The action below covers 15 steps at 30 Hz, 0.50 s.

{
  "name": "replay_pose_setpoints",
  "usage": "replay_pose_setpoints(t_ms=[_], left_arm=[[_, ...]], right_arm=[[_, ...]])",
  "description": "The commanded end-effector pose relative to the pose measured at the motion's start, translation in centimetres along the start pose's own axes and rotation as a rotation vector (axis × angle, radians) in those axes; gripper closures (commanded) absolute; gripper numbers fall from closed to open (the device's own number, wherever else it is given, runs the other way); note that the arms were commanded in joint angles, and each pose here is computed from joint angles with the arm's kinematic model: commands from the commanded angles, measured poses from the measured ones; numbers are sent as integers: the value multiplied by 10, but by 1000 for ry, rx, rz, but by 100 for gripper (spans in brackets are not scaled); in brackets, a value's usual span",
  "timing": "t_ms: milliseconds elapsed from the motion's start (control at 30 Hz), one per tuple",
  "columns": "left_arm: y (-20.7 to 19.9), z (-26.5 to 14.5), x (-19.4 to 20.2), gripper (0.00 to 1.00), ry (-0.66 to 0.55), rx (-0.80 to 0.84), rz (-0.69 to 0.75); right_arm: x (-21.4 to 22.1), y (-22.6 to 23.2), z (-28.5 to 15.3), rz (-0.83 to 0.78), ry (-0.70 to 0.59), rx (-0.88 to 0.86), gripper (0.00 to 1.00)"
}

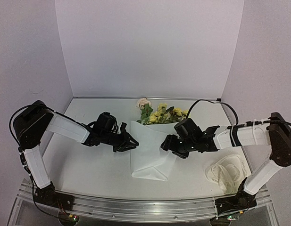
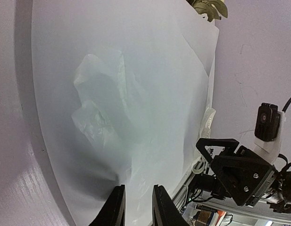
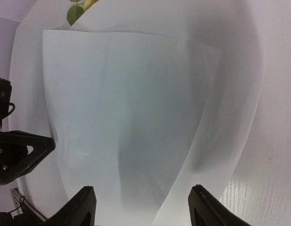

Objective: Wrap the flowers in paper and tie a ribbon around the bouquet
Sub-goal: Fold the 2/3-folded wrapping paper at the center of the board.

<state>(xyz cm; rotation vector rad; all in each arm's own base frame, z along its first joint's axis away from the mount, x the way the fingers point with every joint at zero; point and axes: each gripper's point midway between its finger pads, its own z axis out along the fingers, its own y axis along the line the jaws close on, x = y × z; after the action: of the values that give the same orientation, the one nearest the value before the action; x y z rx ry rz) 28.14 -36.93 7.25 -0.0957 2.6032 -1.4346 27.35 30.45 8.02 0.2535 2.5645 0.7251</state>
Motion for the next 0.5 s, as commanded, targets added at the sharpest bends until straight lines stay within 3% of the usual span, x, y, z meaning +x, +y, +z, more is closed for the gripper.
replay_pose_setpoints(t_ms=[0,467], left_arm=[[-19,3,-4,78,4,34,42],[-19,5,-4,78,6,28,41]], right_arm=[[-3,7,7,36,-5,-50,30],[3,2,17,141,-3,-81,37]])
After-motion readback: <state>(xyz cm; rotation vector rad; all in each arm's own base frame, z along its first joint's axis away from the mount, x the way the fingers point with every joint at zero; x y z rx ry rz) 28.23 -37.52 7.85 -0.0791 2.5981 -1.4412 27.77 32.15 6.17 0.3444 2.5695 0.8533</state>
